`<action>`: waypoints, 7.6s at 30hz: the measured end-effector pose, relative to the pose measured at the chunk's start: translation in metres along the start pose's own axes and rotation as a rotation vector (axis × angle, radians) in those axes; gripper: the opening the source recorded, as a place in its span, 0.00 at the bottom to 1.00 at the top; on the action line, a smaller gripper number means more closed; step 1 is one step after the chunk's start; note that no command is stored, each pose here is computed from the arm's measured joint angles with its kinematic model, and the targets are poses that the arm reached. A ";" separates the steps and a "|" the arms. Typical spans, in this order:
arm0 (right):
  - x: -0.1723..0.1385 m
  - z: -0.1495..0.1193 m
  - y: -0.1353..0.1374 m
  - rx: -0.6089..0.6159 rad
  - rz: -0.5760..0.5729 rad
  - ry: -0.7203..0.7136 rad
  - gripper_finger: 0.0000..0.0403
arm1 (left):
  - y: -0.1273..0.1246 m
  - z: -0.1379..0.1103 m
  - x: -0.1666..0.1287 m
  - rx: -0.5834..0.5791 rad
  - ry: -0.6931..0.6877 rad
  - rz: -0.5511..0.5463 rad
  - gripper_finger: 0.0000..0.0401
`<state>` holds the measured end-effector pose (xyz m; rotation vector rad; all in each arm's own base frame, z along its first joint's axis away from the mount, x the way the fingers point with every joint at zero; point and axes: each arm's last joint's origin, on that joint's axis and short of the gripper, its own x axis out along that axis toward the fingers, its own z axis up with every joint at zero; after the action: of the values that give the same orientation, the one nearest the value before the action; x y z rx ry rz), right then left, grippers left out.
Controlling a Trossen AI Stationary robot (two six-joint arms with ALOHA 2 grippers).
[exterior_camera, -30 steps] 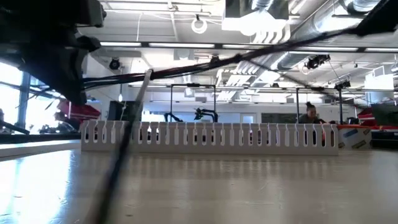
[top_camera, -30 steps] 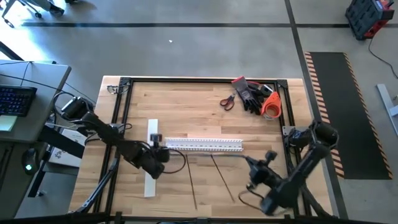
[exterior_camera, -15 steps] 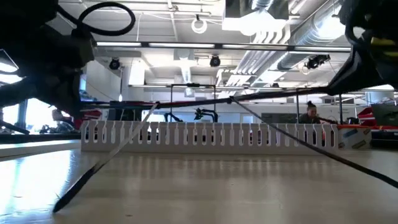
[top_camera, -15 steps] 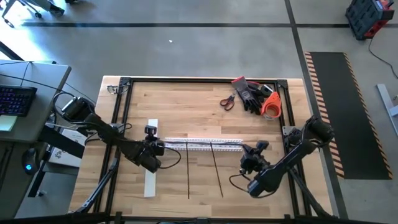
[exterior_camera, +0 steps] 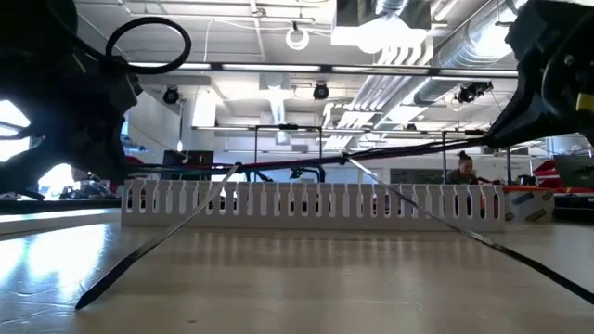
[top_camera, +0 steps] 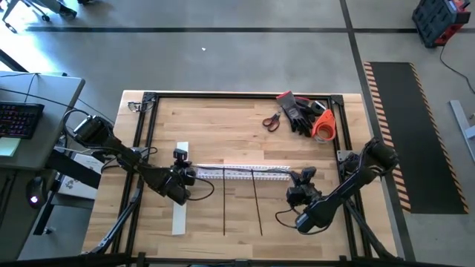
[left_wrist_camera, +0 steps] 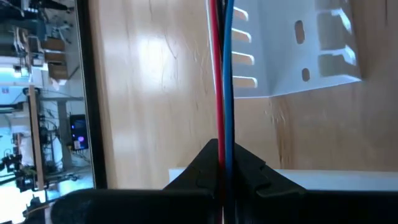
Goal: Ziptie cables
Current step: Put the cable into the white cable duct
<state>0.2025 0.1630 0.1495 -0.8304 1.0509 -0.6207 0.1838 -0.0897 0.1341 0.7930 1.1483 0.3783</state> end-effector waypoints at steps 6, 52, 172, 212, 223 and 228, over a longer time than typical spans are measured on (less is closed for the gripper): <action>0.013 0.001 0.008 -0.225 -0.043 0.040 0.01 | -0.004 -0.006 0.004 0.023 -0.001 -0.001 0.00; 0.022 -0.004 0.019 -0.387 -0.096 0.103 0.02 | 0.006 0.036 -0.038 -0.069 -0.094 -0.008 0.29; 0.107 0.189 0.032 0.947 0.158 -0.563 0.00 | -0.021 0.021 -0.059 -0.554 -0.257 -0.194 0.28; 0.034 0.150 0.046 0.340 0.189 -0.524 0.40 | -0.007 0.063 -0.059 -0.422 -0.422 -0.459 0.18; 0.068 0.177 0.025 0.402 0.300 -0.667 0.16 | -0.015 0.059 -0.089 -0.441 -0.498 -0.345 0.18; 0.068 0.181 0.021 0.403 0.309 -0.714 0.02 | -0.016 0.054 -0.078 -0.432 -0.493 -0.241 0.20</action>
<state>0.3966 0.1740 0.1443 -0.4569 0.3644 -0.2199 0.2005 -0.1697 0.1843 0.3324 0.6530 0.2002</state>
